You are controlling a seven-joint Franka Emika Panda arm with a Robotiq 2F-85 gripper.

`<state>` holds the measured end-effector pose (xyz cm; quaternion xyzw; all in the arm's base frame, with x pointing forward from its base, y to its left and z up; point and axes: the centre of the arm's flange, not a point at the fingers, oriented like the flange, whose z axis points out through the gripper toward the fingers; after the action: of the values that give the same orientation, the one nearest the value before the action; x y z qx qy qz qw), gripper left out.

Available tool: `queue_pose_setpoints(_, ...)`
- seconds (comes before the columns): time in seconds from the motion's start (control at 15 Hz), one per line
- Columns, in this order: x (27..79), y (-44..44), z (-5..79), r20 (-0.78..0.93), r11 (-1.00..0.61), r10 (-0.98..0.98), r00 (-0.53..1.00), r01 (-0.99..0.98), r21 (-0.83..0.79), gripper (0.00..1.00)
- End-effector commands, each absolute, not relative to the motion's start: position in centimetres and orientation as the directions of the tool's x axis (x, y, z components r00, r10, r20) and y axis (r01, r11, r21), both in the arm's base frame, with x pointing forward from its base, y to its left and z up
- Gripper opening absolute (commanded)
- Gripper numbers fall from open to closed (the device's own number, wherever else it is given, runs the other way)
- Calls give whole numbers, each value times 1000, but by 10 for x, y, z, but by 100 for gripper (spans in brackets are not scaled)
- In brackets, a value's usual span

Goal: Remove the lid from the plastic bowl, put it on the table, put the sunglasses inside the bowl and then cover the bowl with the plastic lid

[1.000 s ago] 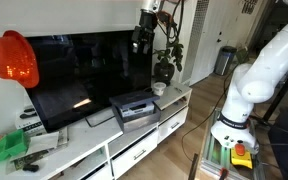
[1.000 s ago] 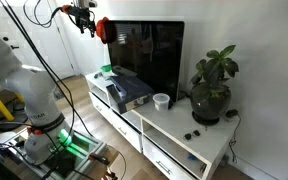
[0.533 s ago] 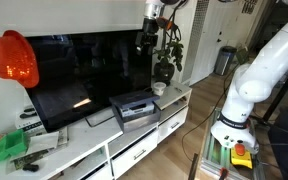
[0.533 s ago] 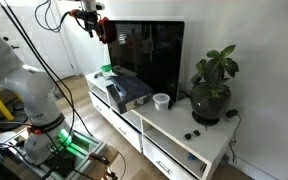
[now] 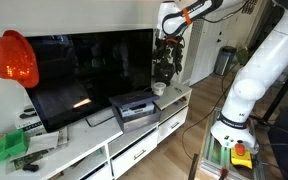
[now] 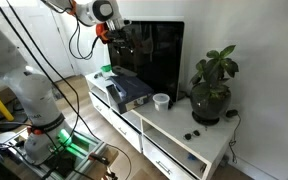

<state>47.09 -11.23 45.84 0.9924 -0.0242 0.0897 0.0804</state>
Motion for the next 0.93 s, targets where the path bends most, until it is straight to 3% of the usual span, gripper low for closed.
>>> queue_pose_setpoints(0.0, 458, -164, 414, 247, -986, -90, 965, -121, 112, 100)
queue_pose_setpoints(0.6, 462, -158, 419, 238, -983, -91, 967, -125, 133, 100)
queue_pose_setpoints(0.87, 480, -207, 357, 132, -963, -225, 965, -241, 121, 100)
